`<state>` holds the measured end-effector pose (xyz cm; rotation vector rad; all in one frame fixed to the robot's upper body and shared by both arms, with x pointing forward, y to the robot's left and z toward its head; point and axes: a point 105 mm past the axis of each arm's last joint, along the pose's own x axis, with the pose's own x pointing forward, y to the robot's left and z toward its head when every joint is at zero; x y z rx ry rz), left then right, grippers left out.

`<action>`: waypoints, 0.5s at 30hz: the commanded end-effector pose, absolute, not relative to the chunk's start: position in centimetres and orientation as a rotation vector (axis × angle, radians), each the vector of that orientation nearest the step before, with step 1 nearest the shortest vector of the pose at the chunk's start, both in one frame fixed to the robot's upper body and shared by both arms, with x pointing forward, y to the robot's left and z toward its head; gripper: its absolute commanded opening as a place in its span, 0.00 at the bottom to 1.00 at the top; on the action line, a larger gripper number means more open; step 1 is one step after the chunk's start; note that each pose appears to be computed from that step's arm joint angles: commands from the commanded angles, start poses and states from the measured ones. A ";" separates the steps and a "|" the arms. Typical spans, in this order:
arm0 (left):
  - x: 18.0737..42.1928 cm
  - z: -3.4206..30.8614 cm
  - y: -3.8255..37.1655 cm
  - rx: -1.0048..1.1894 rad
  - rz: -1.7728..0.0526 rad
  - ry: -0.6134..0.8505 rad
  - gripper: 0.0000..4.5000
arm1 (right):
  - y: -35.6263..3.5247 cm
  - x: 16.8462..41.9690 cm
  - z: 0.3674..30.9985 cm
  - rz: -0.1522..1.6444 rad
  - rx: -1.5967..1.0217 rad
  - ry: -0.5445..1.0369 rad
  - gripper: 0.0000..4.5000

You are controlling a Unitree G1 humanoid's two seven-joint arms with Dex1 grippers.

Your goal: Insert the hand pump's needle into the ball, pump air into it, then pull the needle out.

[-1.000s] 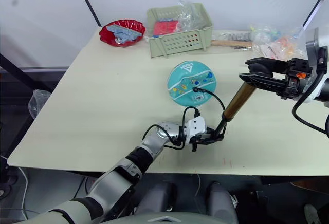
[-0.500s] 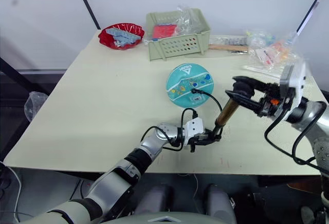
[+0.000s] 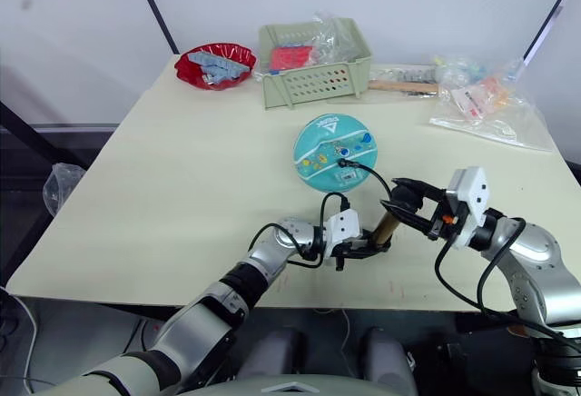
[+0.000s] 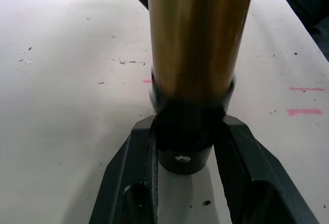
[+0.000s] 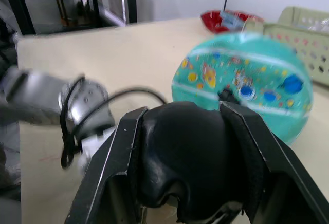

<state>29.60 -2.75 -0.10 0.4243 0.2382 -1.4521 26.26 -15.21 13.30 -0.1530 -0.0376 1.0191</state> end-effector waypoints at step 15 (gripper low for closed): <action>27.9 -5.1 0.4 0.480 -1.447 0.484 0.24 | -16.6 25.3 25.1 1.136 -0.212 -0.205 0.37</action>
